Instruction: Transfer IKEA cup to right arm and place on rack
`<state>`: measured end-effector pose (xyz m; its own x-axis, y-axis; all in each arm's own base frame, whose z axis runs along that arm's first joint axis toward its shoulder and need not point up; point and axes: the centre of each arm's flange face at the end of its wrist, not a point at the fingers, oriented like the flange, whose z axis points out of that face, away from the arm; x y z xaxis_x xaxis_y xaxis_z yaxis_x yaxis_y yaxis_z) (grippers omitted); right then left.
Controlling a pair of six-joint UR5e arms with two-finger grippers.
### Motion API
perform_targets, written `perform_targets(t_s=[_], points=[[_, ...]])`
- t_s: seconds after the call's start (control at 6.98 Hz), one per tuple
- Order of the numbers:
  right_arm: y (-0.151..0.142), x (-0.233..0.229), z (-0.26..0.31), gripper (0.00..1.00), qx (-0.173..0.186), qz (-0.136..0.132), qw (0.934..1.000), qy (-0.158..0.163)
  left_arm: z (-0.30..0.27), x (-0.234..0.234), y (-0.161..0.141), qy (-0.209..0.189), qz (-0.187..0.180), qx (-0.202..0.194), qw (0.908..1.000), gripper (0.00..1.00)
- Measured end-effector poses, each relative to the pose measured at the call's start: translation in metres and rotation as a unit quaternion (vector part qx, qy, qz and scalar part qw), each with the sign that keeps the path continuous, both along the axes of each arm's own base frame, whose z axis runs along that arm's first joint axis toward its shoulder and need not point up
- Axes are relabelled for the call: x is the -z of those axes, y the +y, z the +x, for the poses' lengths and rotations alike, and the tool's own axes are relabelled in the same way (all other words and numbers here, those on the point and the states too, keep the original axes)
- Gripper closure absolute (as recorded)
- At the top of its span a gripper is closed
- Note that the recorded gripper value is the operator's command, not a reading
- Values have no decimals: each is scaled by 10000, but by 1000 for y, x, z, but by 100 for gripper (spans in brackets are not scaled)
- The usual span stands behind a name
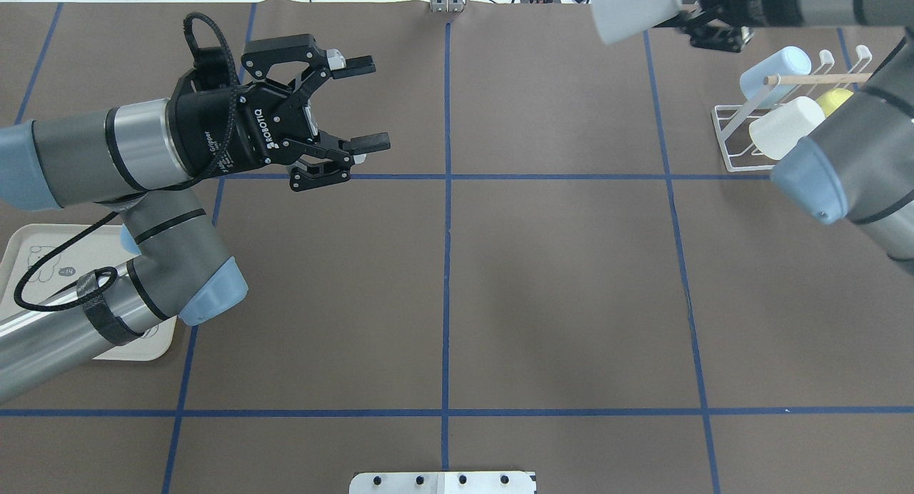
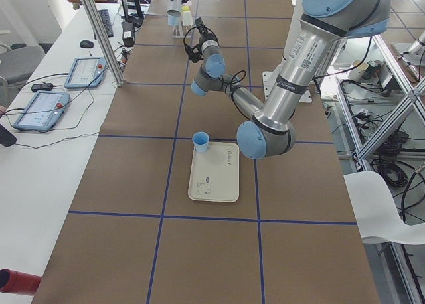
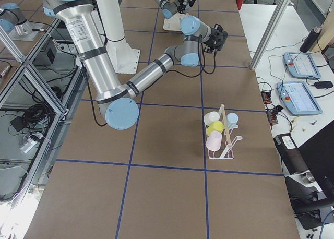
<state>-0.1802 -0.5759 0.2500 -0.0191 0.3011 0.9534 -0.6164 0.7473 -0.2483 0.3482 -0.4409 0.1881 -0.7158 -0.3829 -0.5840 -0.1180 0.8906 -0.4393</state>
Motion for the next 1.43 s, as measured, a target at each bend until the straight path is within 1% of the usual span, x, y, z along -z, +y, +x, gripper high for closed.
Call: perform_targets(t_s=[0.14, 0.29, 0.43, 0.57, 0.72, 0.86, 1.0, 1.15, 1.43], points=[[-33, -31, 45, 100, 98, 247, 9959, 863, 2, -4, -5, -65, -22, 45, 10000, 16], [-60, -57, 89, 100, 292, 436, 9864, 1557, 3, -8, -9, -116, -52, 79, 9999, 16], [-87, -81, 132, 100, 554, 556, 9757, 2046, 3, -11, -13, -166, -58, 130, 9998, 16], [-112, -109, 170, 100, 859, 687, 9650, 2382, 4, -11, -18, -287, -36, 239, 9993, 16], [-130, -138, 194, 100, 1147, 857, 9527, 2681, 7, -8, -23, -465, 5, 379, 9982, 16], [-142, -156, 206, 100, 1356, 968, 9406, 2958, 9, -5, -26, -581, 41, 473, 9972, 16], [-151, -164, 206, 100, 1500, 976, 9325, 3138, 10, -4, -28, -635, 51, 508, 9967, 16], [-156, -174, 197, 100, 1633, 918, 9289, 3195, 11, -3, -28, -657, 52, 516, 9965, 16], [-153, -195, 172, 100, 1867, 820, 9260, 3178, 12, -3, -28, -670, 51, 512, 9964, 16]])
